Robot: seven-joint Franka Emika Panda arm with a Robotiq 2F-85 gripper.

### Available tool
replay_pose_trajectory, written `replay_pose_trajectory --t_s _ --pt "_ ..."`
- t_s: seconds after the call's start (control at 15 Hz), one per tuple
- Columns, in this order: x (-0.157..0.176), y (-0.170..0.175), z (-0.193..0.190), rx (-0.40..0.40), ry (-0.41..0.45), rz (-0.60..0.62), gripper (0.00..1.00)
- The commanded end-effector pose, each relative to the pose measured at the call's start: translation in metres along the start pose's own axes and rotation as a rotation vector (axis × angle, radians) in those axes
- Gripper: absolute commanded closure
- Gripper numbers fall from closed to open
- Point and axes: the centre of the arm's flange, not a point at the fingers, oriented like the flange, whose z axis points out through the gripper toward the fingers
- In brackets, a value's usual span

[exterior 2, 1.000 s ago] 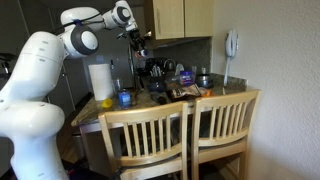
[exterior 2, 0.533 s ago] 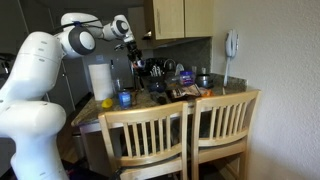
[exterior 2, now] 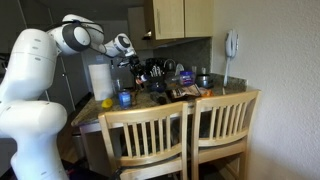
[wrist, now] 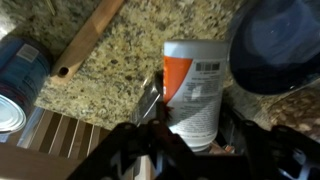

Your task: Remove the white bottle from the bowl and place it at the front of the counter

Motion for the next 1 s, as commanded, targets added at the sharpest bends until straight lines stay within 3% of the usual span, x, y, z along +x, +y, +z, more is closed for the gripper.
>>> replay_pose_trajectory --t_s 0.0,0.27,0.73,0.8,0.93 --pt "0.012 0.077 0.034 -0.027 0.173 0.006 0.70" --pt "-0.006 0.122 0.061 -0.062 0.362 0.006 0.70" --pt "-0.055 0.234 0.084 -0.124 0.645 0.002 0.70" --pt "-0.058 0.245 0.083 -0.125 0.654 0.004 0.20" --pt "-0.062 0.261 0.081 -0.122 0.677 0.006 0.14"
